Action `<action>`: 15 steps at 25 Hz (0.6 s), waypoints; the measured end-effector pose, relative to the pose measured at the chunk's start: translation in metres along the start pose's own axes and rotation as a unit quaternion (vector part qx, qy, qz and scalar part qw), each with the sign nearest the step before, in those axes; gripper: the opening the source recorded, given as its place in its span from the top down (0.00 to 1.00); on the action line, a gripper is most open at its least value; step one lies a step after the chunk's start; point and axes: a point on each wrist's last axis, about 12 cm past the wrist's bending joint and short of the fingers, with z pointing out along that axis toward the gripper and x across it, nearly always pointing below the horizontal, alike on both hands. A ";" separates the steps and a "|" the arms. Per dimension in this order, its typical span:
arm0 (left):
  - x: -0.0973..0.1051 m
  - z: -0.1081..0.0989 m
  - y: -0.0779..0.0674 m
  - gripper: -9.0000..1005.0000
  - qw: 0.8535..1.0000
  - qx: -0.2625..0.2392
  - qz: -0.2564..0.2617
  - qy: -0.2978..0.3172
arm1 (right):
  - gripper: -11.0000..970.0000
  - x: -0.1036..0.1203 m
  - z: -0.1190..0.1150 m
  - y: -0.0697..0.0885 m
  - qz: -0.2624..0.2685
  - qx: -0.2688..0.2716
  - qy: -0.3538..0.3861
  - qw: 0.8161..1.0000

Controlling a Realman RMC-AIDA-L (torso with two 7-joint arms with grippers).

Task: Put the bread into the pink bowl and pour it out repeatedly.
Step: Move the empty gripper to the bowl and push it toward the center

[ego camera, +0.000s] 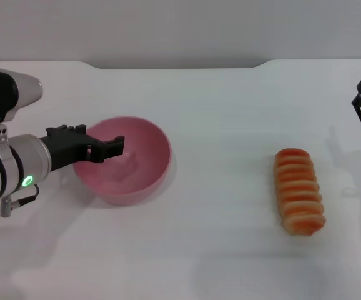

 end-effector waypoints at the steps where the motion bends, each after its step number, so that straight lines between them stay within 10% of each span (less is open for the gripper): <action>1: 0.000 0.000 0.001 0.16 1.000 -0.001 0.000 0.000 | 0.17 0.000 0.000 0.000 -0.001 0.000 0.000 1.000; 15: 0.002 0.003 0.011 0.16 1.000 -0.017 -0.002 -0.003 | 0.17 0.000 0.001 0.000 -0.001 -0.002 -0.001 1.000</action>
